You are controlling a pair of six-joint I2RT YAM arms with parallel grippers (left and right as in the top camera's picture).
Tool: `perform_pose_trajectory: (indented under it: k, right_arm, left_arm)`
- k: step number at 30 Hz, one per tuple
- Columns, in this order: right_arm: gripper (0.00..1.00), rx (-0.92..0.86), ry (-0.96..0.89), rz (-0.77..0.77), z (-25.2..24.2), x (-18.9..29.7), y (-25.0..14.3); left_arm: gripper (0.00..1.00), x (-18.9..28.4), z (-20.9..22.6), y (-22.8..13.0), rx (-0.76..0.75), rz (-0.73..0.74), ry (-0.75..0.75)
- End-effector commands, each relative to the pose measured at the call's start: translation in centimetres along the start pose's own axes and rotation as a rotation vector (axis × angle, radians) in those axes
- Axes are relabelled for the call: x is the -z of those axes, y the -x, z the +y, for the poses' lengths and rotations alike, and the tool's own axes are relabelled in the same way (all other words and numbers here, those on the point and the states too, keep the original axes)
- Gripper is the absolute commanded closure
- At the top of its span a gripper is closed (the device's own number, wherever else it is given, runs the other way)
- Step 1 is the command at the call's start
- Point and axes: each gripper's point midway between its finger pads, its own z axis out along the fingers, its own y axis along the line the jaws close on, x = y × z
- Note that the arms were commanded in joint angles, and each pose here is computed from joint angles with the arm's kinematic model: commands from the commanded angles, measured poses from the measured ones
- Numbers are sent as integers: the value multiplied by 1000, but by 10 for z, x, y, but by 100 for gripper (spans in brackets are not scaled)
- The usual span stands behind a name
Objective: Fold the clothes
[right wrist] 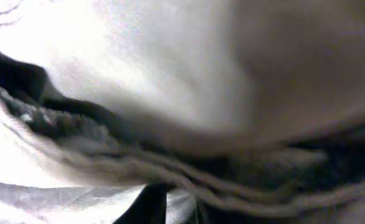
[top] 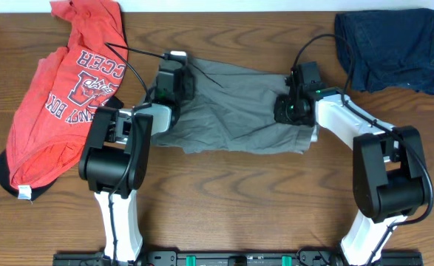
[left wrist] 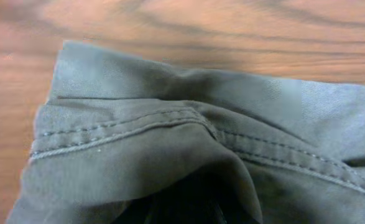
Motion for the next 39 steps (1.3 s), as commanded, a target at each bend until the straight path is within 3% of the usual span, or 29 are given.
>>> perform_pose_trajectory:
  k: [1, 5, 9, 13, 15, 19, 23, 31, 39]
  right_arm:
    - [86, 28, -139, -39, -35, -15, 5]
    - [84, 35, -129, -127, -39, -12, 29]
    - [75, 49, -103, -172, -36, -10, 42]
    - [36, 189, 68, -147, 2, 1, 50]
    - [30, 216, 125, -141, 18, 14, 57]
    - [25, 255, 142, -148, 39, 44, 72]
    - [21, 310, 158, -154, 63, 58, 77]
    - [21, 393, 167, -133, 99, 33, 58]
    - [29, 344, 210, -138, 124, -6, 50]
  left_arm:
    - [77, 7, 41, -27, 86, 105, 131]
    - [77, 30, 50, -31, 105, 184, 154]
    - [77, 52, 52, -33, 96, 248, 164]
    - [76, 78, 52, -15, 98, 237, 162]
    - [76, 94, 52, 1, 102, 207, 158]
    - [69, 127, 49, 30, 111, 146, 136]
    - [65, 145, 26, 42, 125, 130, -6]
    - [65, 132, -16, 19, 119, 216, -196]
    - [66, 103, -68, 8, 59, 195, -310]
